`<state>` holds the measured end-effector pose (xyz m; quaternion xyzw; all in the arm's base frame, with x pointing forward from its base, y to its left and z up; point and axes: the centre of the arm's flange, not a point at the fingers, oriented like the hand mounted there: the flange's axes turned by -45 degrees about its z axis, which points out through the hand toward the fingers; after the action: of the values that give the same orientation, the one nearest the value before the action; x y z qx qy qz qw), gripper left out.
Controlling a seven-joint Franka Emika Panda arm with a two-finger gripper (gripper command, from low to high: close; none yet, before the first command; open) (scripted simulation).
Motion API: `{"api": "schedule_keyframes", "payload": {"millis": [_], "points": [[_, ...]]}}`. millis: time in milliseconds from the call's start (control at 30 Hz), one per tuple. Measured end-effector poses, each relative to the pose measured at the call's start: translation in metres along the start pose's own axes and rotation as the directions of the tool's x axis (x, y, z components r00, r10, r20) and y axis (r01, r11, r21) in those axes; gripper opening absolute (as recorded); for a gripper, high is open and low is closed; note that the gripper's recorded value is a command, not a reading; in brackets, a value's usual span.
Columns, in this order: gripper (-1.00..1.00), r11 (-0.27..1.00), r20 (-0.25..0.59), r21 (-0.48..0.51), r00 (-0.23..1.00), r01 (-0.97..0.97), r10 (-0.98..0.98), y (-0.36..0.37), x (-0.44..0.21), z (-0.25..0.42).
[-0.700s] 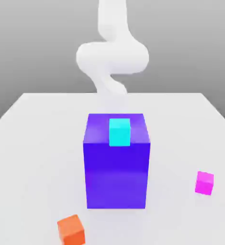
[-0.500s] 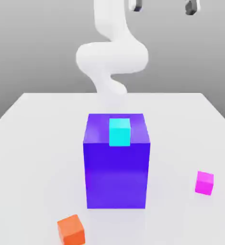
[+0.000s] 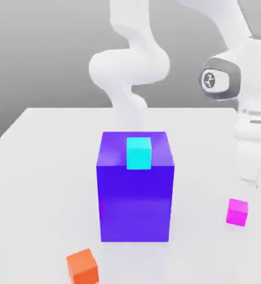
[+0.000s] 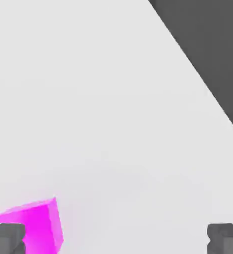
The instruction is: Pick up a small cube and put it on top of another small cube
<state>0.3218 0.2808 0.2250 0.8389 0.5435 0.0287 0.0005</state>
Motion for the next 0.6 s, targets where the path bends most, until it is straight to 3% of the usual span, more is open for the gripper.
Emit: {"api": "schedule_keyframes", "payload": {"millis": [233, 267, 600], "points": [[0.00, 0.997, 0.044, 0.036, 0.996, 0.070, -0.071, -0.024, -0.011, 0.086], [-1.00, 0.997, 0.044, 0.036, 0.996, 0.070, -0.072, -0.025, -0.012, 0.094], [-1.00, 0.997, 0.045, 0.036, 0.996, 0.070, -0.072, -0.024, -0.010, 0.069]]}}
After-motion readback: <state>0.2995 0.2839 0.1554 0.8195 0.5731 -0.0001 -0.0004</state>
